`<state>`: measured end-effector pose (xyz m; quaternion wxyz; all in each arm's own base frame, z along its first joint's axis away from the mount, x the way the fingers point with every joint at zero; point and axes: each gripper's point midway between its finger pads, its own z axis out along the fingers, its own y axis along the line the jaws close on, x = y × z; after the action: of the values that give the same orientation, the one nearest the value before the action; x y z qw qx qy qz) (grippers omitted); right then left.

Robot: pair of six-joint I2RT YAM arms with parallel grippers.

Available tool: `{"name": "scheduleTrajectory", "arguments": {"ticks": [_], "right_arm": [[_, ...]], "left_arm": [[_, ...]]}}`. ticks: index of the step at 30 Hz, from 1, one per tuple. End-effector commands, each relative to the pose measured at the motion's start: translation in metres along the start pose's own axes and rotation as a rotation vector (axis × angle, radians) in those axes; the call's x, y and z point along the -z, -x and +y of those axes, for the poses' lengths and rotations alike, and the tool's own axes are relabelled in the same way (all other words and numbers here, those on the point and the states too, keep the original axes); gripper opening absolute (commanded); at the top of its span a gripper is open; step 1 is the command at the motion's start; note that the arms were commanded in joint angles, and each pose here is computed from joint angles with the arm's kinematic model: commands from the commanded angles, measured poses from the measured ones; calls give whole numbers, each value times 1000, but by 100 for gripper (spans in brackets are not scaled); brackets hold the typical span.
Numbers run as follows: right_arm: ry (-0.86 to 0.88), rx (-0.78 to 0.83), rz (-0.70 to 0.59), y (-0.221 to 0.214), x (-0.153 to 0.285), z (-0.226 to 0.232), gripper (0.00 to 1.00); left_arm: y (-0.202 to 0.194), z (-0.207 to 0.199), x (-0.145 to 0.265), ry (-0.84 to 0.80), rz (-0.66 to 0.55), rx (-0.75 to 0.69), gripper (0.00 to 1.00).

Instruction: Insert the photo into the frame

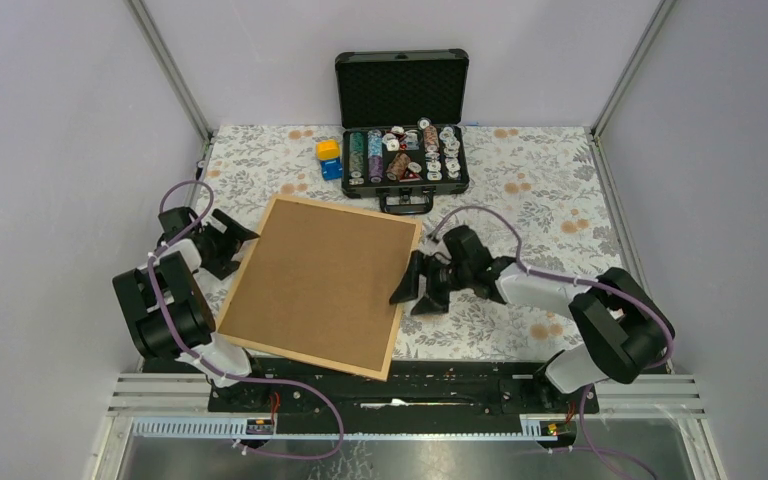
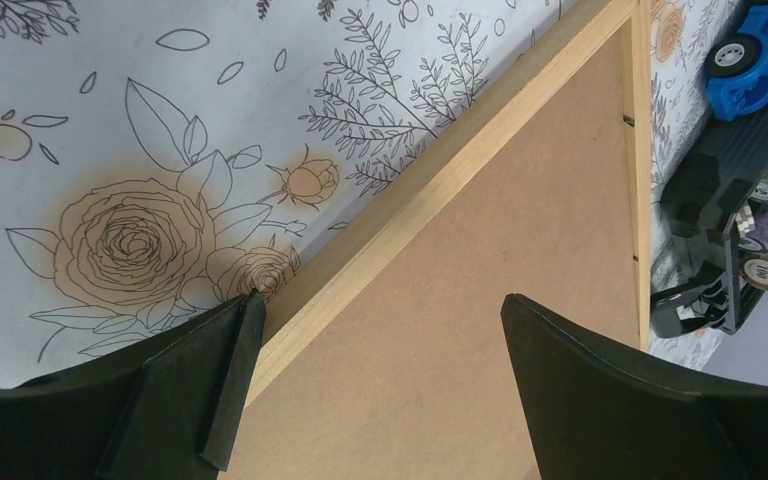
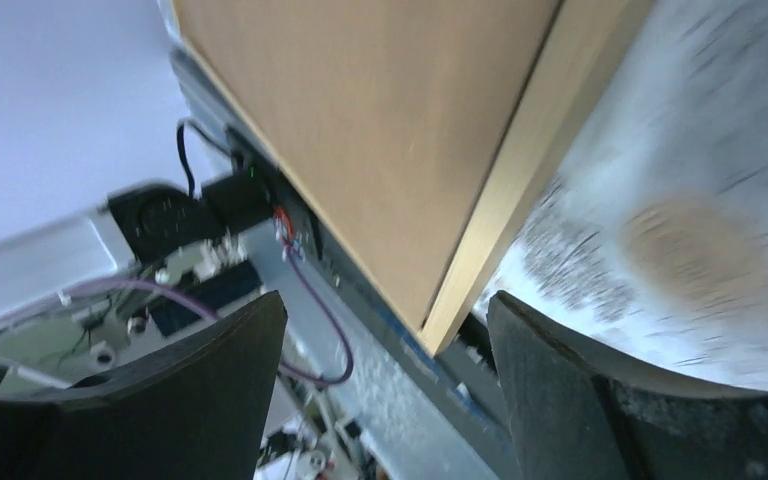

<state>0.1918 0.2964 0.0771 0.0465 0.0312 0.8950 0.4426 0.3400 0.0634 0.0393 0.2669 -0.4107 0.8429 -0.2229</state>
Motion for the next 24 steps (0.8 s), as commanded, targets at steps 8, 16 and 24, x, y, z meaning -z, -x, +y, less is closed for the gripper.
{"name": "scheduleTrajectory", "arguments": {"ticks": [8, 16, 24], "right_arm": [[164, -115, 115, -78, -28, 49, 74], [115, -144, 127, -91, -43, 35, 71], [67, -162, 116, -94, -45, 17, 71]], "left_arm": [[-73, 45, -3, 113, 252, 185, 99], [-74, 44, -3, 100, 250, 193, 99], [-70, 44, -2, 97, 239, 191, 99]]}}
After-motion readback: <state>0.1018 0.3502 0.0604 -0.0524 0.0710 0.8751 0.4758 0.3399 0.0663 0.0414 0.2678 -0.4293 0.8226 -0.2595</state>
